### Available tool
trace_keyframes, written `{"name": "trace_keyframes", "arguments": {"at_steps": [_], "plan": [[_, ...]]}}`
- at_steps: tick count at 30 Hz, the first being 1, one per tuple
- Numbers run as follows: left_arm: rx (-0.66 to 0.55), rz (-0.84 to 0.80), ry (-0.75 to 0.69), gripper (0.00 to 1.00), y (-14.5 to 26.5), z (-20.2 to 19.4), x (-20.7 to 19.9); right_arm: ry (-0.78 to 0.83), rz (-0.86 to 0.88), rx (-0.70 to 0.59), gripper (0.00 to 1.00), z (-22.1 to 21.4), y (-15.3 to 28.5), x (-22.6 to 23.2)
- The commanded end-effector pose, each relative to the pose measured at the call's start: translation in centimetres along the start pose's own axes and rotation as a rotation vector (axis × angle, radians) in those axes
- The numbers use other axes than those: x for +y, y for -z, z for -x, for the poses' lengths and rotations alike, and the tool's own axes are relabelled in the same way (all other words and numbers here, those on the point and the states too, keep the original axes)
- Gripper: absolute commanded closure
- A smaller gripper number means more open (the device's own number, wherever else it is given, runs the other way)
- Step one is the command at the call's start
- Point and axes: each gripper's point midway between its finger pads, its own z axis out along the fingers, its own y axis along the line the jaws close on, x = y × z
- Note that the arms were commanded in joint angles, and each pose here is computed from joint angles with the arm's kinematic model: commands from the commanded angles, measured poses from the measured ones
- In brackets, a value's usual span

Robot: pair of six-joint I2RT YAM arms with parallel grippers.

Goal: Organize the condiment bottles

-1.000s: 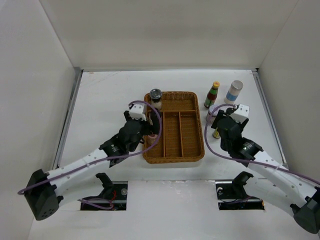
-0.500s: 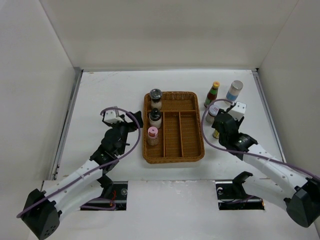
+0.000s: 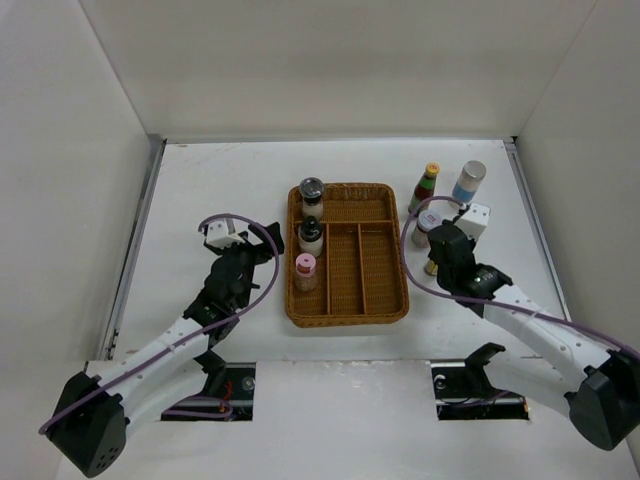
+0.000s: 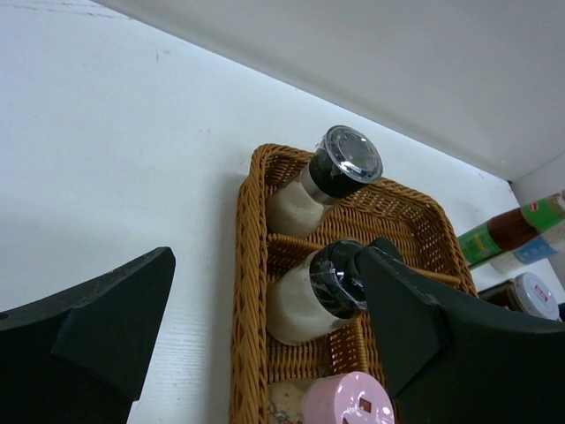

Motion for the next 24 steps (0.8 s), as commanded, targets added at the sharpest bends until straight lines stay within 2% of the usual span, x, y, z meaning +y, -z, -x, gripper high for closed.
{"name": "trace_keyframes", "arguments": {"at_steps": [1,7,13,19,24], "plan": [[-0.051,-0.013,0.065,0.14,-0.2,1.1,0.0,-0.110,0.061,-0.149,0.84,6.0,2.4,2.1],[-0.049,0.015,0.084,0.14,-0.6,0.7,0.9,-0.100,0.231,-0.268,0.84,13.2,6.3,8.7],[-0.048,0.032,0.091,0.14,-0.6,0.3,1.7,-0.085,0.461,-0.296,0.83,15.4,4.2,20.0],[-0.049,0.038,0.094,0.14,-0.4,0.1,2.1,0.006,0.507,-0.290,0.84,14.6,0.5,27.2],[-0.041,0.045,0.091,0.14,-0.5,-0.2,2.3,0.050,0.515,-0.250,0.84,12.3,-1.8,29.9]]}}
